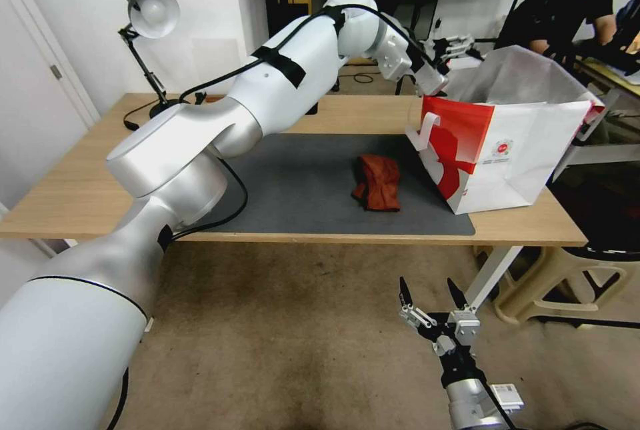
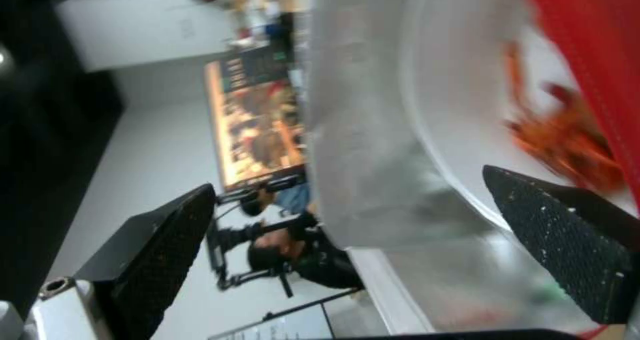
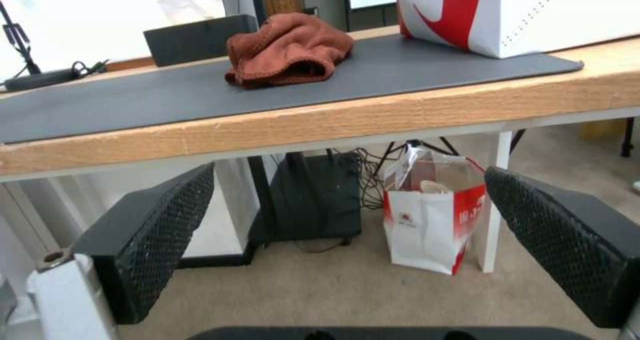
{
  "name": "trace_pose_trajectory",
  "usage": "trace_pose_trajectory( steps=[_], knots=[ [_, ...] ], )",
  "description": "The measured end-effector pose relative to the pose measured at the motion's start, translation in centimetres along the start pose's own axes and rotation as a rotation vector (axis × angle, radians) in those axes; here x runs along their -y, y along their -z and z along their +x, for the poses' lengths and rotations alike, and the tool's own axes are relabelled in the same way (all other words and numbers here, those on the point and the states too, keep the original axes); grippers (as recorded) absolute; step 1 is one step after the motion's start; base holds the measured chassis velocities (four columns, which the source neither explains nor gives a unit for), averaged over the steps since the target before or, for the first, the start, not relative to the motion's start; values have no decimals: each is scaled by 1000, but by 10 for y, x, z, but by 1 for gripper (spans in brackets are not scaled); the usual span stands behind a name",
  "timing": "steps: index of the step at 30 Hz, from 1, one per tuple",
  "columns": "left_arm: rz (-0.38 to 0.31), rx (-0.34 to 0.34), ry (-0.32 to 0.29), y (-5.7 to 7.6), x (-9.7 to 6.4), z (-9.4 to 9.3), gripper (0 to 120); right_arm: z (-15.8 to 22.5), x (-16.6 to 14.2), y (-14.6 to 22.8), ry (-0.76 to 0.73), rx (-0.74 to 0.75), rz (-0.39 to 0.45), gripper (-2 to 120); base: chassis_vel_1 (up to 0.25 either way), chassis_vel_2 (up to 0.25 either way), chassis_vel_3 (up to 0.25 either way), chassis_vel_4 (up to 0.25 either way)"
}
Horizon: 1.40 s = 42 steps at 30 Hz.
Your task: Sweep shrimp from table into container with towel, then put container into takeout bag.
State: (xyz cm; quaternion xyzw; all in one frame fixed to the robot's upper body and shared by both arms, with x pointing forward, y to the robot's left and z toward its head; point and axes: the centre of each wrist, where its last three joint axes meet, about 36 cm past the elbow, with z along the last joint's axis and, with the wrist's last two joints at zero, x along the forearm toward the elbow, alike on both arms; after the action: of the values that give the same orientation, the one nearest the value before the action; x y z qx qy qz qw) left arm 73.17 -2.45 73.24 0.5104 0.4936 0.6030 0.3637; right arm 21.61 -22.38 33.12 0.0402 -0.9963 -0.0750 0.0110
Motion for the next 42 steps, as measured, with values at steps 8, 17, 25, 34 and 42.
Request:
trace_pose_trajectory(
  steps=[8, 17, 25, 34, 42],
  knots=[
    [404, -42, 326, -9, 38, -7, 100, 0, -1, -2, 3, -3, 0, 100, 0, 0, 0, 0],
    [842, -44, 468, 53, 78, -61, 100, -2, -2, -2, 8, -1, -1, 100, 0, 0, 0, 0],
    [1225, -96, 527, 118, 93, -79, 100, 0, -1, -2, 8, -6, 1, 100, 0, 0, 0, 0],
    [1481, -260, 680, 145, 106, -51, 100, 0, -3, -2, 13, -5, -2, 100, 0, 0, 0, 0],
    [1692, -241, 817, 166, 103, -28, 100, -2, -4, -1, 21, -3, 0, 100, 0, 0, 0, 0]
  ],
)
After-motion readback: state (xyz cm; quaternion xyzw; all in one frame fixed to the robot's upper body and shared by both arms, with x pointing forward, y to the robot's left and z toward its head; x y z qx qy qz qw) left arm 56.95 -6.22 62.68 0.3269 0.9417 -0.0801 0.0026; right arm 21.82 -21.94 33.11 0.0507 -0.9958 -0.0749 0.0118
